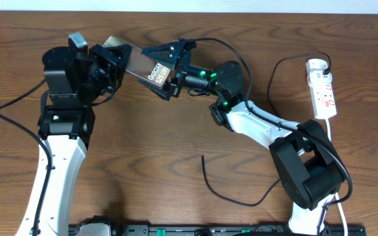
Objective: Plug charger to phone and switch on socket
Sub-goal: 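Release the right gripper and pull the phone left with the left gripper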
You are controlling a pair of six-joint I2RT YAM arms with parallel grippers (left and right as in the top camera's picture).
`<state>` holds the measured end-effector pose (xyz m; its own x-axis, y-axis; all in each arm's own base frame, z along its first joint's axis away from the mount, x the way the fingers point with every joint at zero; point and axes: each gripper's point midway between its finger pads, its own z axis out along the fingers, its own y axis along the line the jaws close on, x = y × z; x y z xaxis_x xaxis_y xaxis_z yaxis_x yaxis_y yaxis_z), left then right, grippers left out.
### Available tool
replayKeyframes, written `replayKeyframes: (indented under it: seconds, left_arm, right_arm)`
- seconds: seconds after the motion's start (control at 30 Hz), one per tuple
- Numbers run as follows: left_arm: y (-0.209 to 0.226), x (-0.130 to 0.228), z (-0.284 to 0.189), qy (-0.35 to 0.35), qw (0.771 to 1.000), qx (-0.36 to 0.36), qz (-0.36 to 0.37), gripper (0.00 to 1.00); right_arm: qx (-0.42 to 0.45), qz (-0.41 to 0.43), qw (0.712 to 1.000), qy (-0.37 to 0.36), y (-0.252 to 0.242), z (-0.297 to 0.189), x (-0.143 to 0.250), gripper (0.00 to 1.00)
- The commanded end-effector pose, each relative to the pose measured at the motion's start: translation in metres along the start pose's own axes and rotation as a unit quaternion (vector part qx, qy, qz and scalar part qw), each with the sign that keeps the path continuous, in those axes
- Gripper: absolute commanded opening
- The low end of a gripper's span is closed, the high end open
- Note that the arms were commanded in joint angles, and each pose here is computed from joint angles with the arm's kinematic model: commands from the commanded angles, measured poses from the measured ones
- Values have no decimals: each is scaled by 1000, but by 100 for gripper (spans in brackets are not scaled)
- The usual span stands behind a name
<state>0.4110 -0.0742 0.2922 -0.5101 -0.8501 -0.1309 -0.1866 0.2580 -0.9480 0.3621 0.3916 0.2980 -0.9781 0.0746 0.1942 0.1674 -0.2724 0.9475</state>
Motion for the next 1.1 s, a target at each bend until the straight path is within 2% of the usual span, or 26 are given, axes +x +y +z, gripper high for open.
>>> replayKeyframes:
  seconds: [0.0,0.17,0.3,0.4,0.5,0.77,0.93,1.0,1.07]
  left_arm:
    - [-8,-5,-6,1,1000,15,10,8]
    - [-2,-33,-23,-9,1000,22,-6,7]
    - [5,-62,-47,-15,998,35,-48,7]
    - [7,-74,-65,-2,997,50,-66,8]
    - [7,-76,-81,25,996,68,-58,7]
    - [-2,-57,-101,104,988,112,-3,7]
    - [-4,-44,-104,133,982,128,38,8]
    - [-1,-40,-103,139,981,126,52,7]
    - [5,-32,-100,147,979,121,66,8]
  right_arm:
    - [-8,-16,1000,1,12,-1,0,99]
    - [-1,-20,1000,4,13,-11,-7,99]
    - [5,-30,1000,6,15,-21,-13,99]
    - [8,-93,996,5,17,-27,-18,99]
    - [19,-215,976,4,13,-33,-24,99]
    - [182,-253,950,-10,-55,-62,-53,99]
    - [308,-289,905,-44,-58,-92,-54,99]
    - [381,-299,872,-65,-54,-113,-49,99]
    - [466,-300,827,-93,-53,-142,-44,99]
